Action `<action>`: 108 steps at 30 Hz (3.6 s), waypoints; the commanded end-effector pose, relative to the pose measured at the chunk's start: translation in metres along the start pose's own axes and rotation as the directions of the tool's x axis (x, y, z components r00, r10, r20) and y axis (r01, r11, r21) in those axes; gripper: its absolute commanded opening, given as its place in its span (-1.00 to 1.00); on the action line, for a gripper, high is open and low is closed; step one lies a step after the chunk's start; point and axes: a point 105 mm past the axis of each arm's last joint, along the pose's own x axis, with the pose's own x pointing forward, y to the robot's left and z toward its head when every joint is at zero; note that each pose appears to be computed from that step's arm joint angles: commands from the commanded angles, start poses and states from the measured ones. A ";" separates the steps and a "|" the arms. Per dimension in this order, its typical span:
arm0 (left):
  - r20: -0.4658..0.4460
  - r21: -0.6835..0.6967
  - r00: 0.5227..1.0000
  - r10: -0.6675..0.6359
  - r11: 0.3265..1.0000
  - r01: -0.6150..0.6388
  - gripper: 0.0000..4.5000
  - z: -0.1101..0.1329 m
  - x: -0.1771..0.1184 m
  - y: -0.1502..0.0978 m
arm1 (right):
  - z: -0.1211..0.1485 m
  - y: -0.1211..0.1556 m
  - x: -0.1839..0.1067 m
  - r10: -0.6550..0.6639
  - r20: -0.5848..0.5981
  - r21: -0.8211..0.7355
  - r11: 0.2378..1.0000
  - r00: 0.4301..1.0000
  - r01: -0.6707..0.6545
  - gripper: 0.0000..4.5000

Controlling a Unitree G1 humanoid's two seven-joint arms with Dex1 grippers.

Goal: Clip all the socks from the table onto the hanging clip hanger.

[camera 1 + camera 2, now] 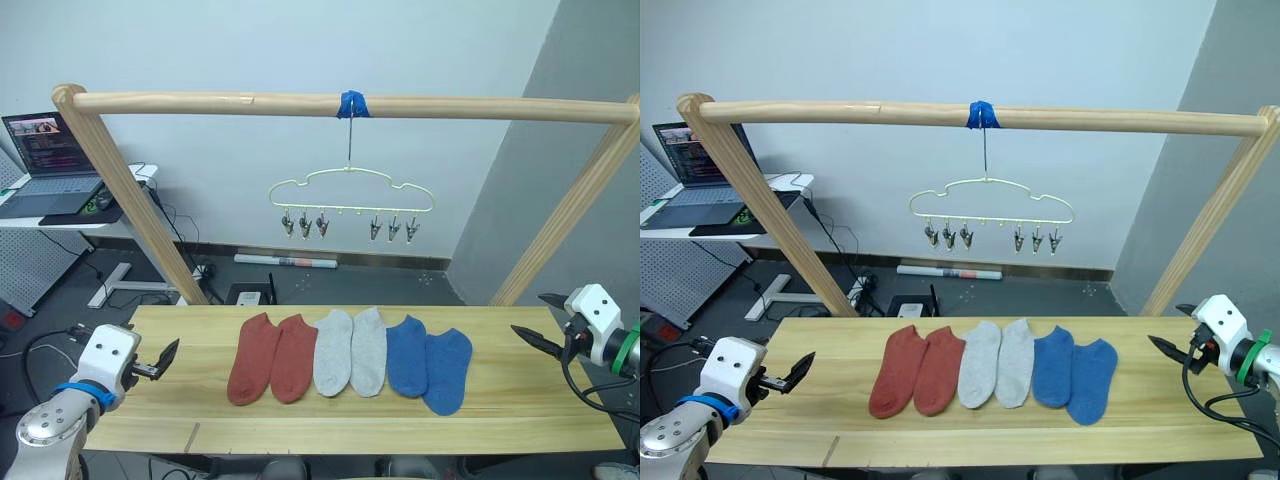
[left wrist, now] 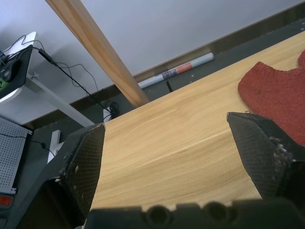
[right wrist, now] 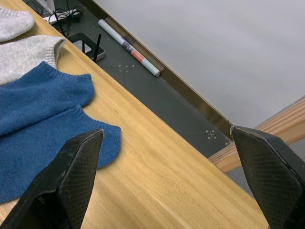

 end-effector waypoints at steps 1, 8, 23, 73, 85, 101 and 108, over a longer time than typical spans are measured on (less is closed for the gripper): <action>0.046 0.019 0.999 0.025 0.999 -0.026 1.00 0.012 -0.002 0.009 | 0.014 -0.011 -0.007 -0.025 0.022 -0.060 0.998 0.999 0.026 0.99; 0.134 0.000 0.990 0.045 0.999 -0.046 1.00 0.024 -0.004 0.015 | 0.013 -0.005 -0.004 -0.018 0.023 -0.059 0.998 1.000 0.019 0.99; 0.237 0.005 0.971 -0.013 1.000 0.012 1.00 0.042 0.006 -0.012 | 0.019 0.005 0.000 -0.020 0.049 -0.058 0.998 0.999 0.023 0.99; 0.631 -0.310 0.773 0.069 0.936 0.169 0.50 0.204 0.098 -0.072 | 0.202 0.113 0.014 0.150 0.492 -0.049 0.988 0.857 -0.144 1.00; 0.650 -0.345 0.751 0.112 0.924 0.161 0.50 0.219 0.097 -0.071 | 0.213 0.119 0.011 0.191 0.516 -0.056 0.980 0.835 -0.190 1.00; 0.660 -0.317 0.745 0.094 0.935 0.163 0.50 0.211 0.088 -0.074 | 0.214 0.120 0.011 0.205 0.509 -0.056 0.977 0.836 -0.205 1.00; 0.615 -0.341 0.779 0.119 0.931 0.127 0.50 0.198 0.088 -0.071 | 0.212 0.121 0.011 0.207 0.506 -0.055 0.977 0.837 -0.208 1.00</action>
